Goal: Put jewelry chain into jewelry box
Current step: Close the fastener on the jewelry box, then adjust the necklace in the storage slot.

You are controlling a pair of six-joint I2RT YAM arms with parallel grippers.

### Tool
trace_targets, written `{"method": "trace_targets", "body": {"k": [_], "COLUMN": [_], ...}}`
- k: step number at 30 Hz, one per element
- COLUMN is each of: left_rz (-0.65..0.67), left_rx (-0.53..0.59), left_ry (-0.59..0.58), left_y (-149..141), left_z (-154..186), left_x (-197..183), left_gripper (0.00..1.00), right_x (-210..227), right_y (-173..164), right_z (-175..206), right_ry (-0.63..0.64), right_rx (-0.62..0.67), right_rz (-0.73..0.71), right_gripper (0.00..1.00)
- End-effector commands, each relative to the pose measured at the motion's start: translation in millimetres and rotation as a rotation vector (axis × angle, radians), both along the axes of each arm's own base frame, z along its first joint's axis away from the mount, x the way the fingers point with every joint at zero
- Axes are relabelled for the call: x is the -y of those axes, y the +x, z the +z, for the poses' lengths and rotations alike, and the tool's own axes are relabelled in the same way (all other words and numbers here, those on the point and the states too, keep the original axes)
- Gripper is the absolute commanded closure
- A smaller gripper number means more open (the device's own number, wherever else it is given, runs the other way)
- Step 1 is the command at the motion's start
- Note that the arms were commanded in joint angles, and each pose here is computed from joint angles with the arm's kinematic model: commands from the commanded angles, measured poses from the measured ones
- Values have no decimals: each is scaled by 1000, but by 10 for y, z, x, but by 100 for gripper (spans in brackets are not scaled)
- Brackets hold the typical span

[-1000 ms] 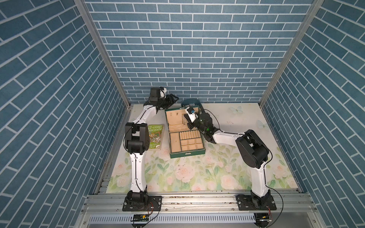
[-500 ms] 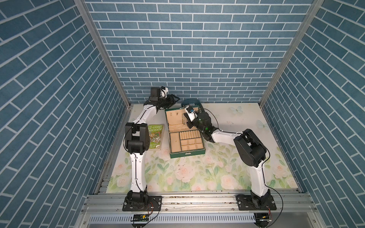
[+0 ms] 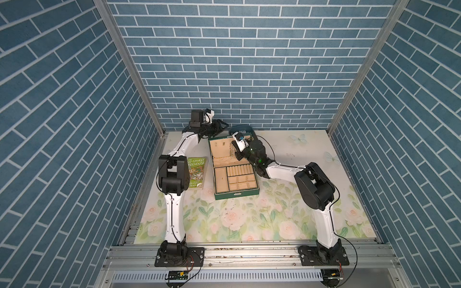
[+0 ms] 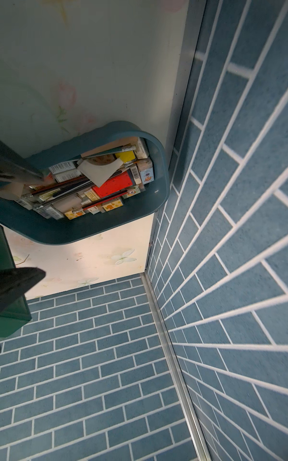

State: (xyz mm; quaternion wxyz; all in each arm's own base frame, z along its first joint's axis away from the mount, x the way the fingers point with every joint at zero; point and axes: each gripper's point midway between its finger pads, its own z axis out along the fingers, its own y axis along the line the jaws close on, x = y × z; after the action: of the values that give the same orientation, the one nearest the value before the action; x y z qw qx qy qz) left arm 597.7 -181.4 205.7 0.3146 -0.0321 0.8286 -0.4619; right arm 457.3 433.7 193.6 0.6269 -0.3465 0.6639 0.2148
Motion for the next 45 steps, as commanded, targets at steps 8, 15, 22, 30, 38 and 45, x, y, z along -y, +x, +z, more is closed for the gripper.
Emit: {"method": "trace_targets", "body": {"k": [8,15,22,30,38,45], "left_rz": [-38,-43,-46,-37,-23,11], "left_rx": [23,22,28,38,55,81], "left_ry": [2,3,4,8,18,63], "left_y": [5,-3,-10,-3,1,-10], "left_z": [18,15,36,96,214,350], "left_x": [79,91,93,81,59,-11], "left_gripper": [43,43,43,42,39,35], "right_x": [-52,-44,-38,17,96,213], "right_y": [91,114,95,-105,-294,-439], "right_z": [-109,-139,-105,116,217,342], "right_ry": [-7,-14,-4,37,48,67], "right_rx": [-27,-36,-37,-12,-5,4], "right_rz": [-28,-40,-37,-6,-6,-16], "right_gripper": [97,96,90,81,79,77]}}
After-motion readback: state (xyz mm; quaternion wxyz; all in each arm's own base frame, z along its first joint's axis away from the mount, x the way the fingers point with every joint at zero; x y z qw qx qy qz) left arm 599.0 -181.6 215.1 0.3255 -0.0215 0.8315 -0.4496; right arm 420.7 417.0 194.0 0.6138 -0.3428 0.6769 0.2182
